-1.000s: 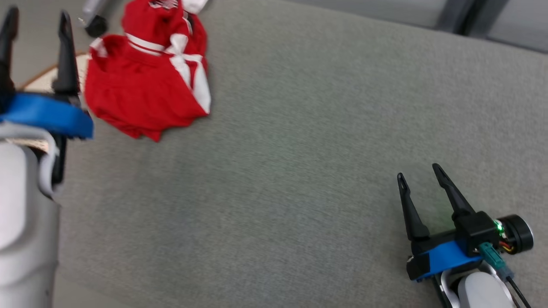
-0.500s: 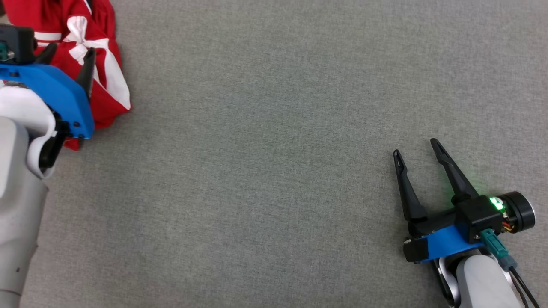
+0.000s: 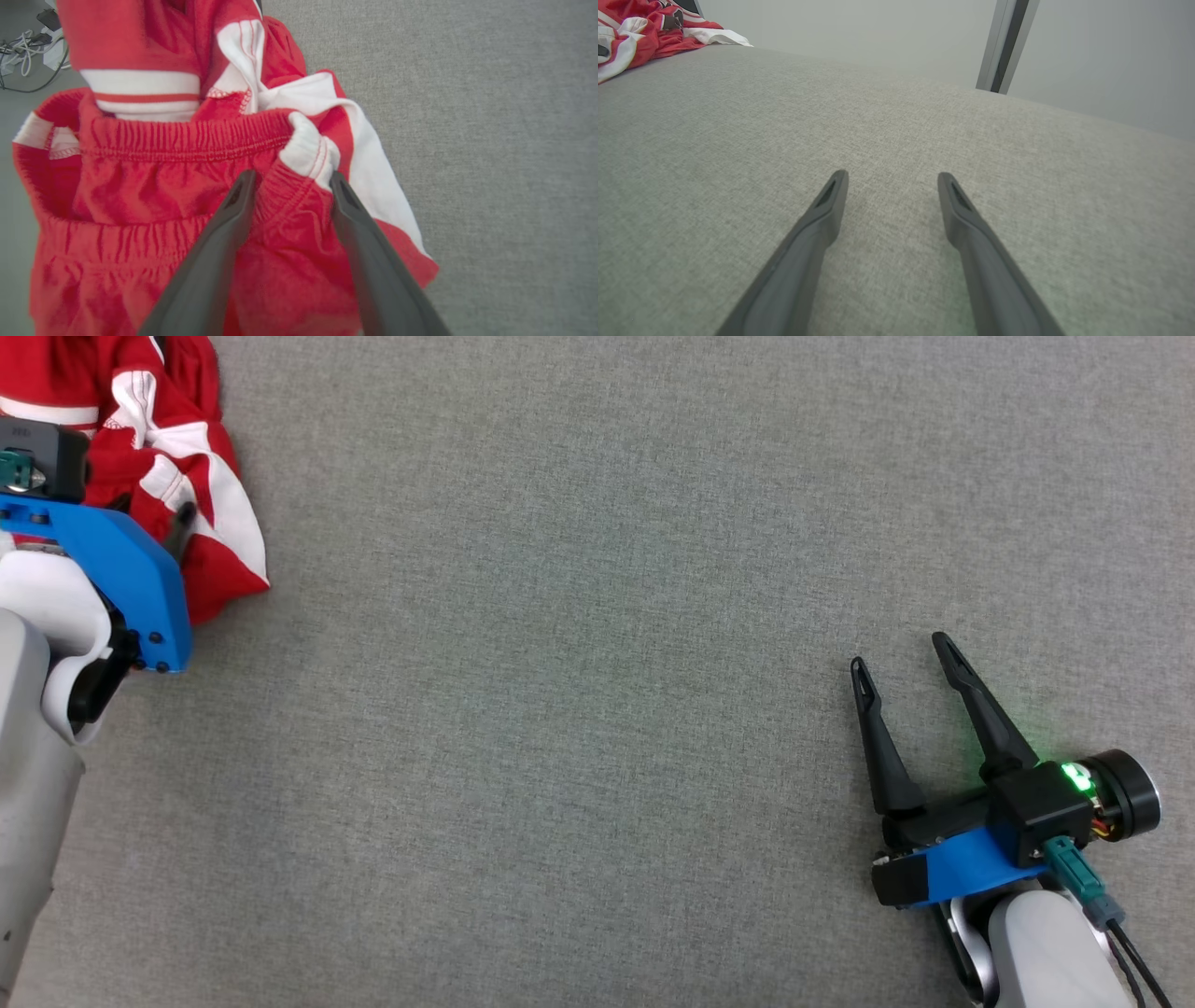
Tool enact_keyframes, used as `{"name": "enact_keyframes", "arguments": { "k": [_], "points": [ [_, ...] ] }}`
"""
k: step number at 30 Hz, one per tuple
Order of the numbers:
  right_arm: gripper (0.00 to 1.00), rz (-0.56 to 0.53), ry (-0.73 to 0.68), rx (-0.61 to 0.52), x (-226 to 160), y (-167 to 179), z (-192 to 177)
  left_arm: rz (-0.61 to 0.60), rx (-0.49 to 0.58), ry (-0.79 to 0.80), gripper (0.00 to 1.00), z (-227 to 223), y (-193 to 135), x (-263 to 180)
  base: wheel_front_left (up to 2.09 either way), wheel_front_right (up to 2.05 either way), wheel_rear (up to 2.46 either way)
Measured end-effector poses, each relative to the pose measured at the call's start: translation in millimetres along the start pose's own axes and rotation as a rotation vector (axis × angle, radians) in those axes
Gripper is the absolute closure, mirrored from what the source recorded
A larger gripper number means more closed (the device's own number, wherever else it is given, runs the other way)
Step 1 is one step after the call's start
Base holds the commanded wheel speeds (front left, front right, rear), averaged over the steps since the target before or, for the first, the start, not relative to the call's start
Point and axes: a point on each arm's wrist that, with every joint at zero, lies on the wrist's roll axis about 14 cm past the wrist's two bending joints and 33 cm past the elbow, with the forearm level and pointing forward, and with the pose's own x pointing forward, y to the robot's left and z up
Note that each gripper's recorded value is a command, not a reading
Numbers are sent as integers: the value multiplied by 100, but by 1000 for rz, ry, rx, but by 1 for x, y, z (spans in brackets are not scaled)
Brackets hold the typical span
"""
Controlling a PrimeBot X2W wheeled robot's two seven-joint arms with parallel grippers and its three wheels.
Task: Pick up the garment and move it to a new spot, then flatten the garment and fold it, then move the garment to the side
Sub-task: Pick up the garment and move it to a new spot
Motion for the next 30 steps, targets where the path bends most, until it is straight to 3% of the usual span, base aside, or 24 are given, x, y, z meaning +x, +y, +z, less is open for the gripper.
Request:
{"name": "enact_keyframes", "arguments": {
  "k": [1, 2, 12, 15, 18, 24, 30],
  "points": [
    [0, -1, -1, 0, 0, 0, 0, 3, 10, -3, 87, 0, 2, -1, 0, 0, 0],
    [0, -2, -1, -1, 0, -1, 1, 3, 16, -3, 100, 1, 2, -2, 0, 0, 0],
    [0, -8, -27, 23, -6, 1, 17, -17, 33, -194, 100, 55, 5, -33, 0, 0, 0],
    [0, -30, -58, 30, -14, -4, 33, 10, 109, -310, 100, 92, 17, -65, 0, 0, 0],
    [0, -69, -82, 43, -25, -14, 45, 2, 186, -403, 100, 123, 10, -91, 0, 0, 0],
    [0, -180, -116, 60, -59, -44, 62, -78, 331, -650, 100, 194, -41, -150, 0, 0, 0],
    [0, -342, -148, 74, -109, -86, 73, -293, 404, -900, 100, 247, -141, -207, 0, 0, 0]
  ]
}}
